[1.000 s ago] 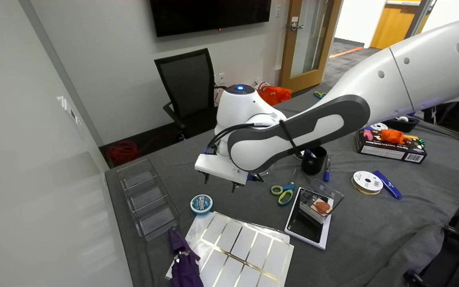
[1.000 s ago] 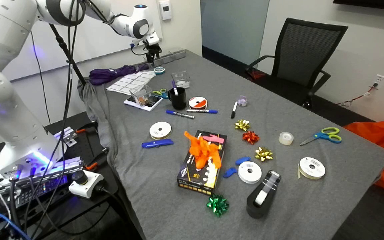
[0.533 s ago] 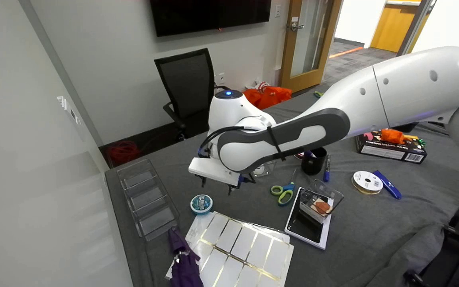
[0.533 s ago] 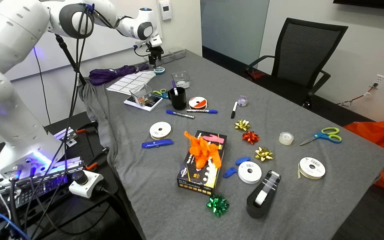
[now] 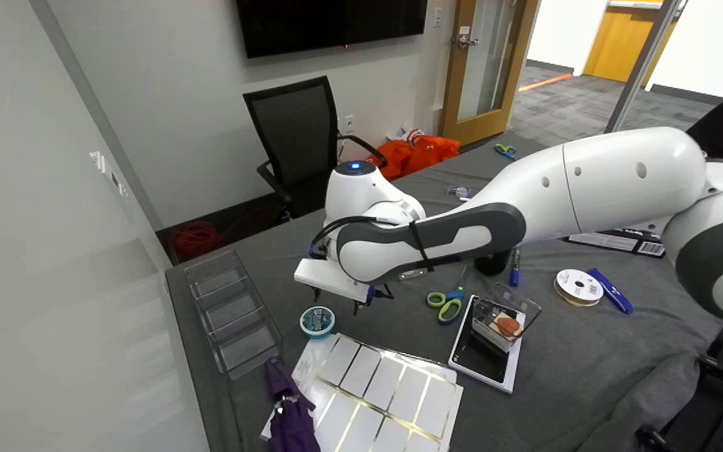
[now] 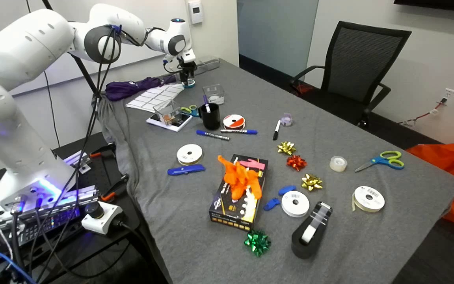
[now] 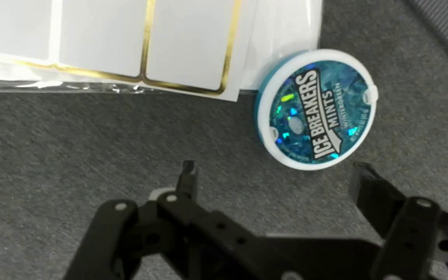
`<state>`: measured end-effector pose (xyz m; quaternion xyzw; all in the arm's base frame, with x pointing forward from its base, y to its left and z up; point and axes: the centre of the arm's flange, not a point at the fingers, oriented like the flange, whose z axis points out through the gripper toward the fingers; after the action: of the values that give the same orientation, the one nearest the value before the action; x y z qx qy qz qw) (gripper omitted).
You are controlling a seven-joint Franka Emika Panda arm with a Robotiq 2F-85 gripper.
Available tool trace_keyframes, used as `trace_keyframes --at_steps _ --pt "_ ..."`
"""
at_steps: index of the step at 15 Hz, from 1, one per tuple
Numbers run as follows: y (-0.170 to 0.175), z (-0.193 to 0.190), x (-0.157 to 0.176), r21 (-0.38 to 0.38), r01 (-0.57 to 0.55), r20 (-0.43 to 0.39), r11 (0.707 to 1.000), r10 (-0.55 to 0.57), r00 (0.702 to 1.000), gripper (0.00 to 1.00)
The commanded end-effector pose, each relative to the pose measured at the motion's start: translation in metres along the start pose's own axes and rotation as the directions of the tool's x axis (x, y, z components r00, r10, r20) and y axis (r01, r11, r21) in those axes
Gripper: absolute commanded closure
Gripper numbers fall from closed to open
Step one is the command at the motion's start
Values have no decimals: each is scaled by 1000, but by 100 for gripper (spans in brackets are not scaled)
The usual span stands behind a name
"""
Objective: Put the blue object inside the container
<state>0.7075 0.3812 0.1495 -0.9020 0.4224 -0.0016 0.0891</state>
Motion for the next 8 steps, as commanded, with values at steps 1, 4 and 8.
trace_keyframes --at_steps 1,4,8 --pt "-14 20 6 46 30 30 998 -31 999 0" --pt "-9 30 3 90 40 48 995 -44 998 0" --pt "-10 39 -7 195 49 77 980 -65 995 0"
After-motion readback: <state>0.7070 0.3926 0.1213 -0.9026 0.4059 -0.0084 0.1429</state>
